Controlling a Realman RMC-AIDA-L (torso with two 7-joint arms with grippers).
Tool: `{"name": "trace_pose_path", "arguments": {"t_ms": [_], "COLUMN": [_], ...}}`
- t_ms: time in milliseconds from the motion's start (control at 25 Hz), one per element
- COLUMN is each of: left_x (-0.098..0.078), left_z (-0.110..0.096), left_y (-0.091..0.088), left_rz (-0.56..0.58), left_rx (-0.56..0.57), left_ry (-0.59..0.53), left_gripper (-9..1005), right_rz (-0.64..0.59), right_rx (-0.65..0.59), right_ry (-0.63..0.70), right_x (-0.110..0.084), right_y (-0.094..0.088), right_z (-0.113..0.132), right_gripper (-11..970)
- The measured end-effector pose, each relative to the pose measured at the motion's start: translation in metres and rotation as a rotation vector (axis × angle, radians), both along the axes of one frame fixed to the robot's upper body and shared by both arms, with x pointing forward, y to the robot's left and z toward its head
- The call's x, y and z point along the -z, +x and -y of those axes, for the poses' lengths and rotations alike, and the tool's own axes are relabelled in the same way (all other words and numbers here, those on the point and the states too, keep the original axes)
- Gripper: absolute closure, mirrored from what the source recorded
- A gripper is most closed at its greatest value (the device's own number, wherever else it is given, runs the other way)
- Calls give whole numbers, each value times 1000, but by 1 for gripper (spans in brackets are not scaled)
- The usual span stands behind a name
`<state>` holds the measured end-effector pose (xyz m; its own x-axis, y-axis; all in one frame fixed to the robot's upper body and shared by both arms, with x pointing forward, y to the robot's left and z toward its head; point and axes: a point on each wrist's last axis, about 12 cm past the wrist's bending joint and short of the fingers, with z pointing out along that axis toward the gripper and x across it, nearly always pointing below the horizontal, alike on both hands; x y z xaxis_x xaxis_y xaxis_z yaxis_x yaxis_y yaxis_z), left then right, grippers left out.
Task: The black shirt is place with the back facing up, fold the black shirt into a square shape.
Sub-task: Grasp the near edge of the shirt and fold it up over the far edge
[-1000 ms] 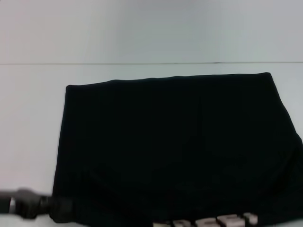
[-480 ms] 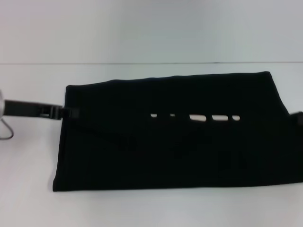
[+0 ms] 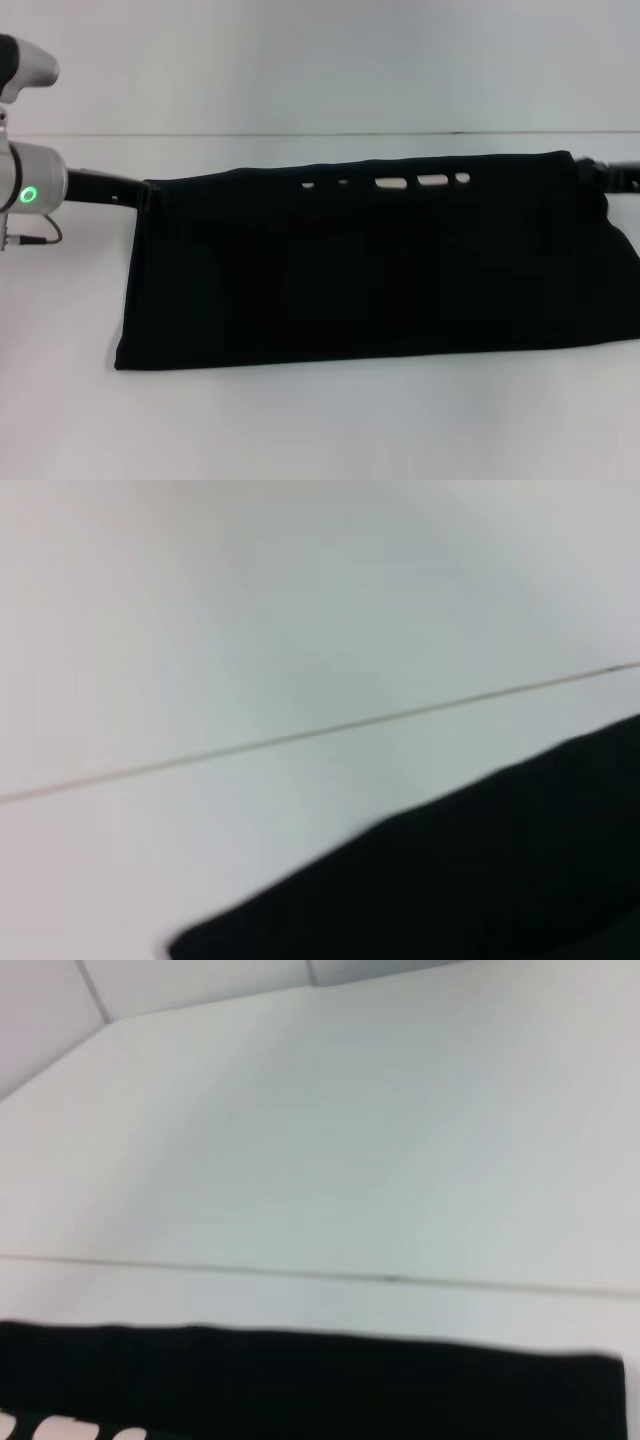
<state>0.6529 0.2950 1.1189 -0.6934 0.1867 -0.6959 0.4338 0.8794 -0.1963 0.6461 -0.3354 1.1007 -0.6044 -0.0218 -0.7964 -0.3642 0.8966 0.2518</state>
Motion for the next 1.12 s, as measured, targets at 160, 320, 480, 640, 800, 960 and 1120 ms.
{"name": "trace_pose_path", "arguments": {"t_ms": [160,320,480,640,800,960,1120], "left_x": [-3,-8,-12,-16,-16,-13,-10], "left_z": [5,7,8,10,15,18,20], "left_y": [9,16,20,25,29,31,31], "left_rz": [39,73,93,116,125,129,131], "left_rx": [-12,-27,-35,-43,-47,-55,-64], "left_ry": [47,68,75,84,92,104,110], "left_gripper": [952,952,953,954,955,955,954], "right_rz": [26,51,70,80,79,76,79], "right_rx": [21,44,61,71,85,92,98], "right_ry": [-62,-107,-123,-130,-135,-144,-146], "right_x": [-4,-9,-13,-16,-14,-12,-12], "right_y": [19,31,38,41,41,41,42], "right_z": [-19,-33,-38,-40,-40,-41,-41], "right_gripper": [911,912,910,909,908,907,905]}}
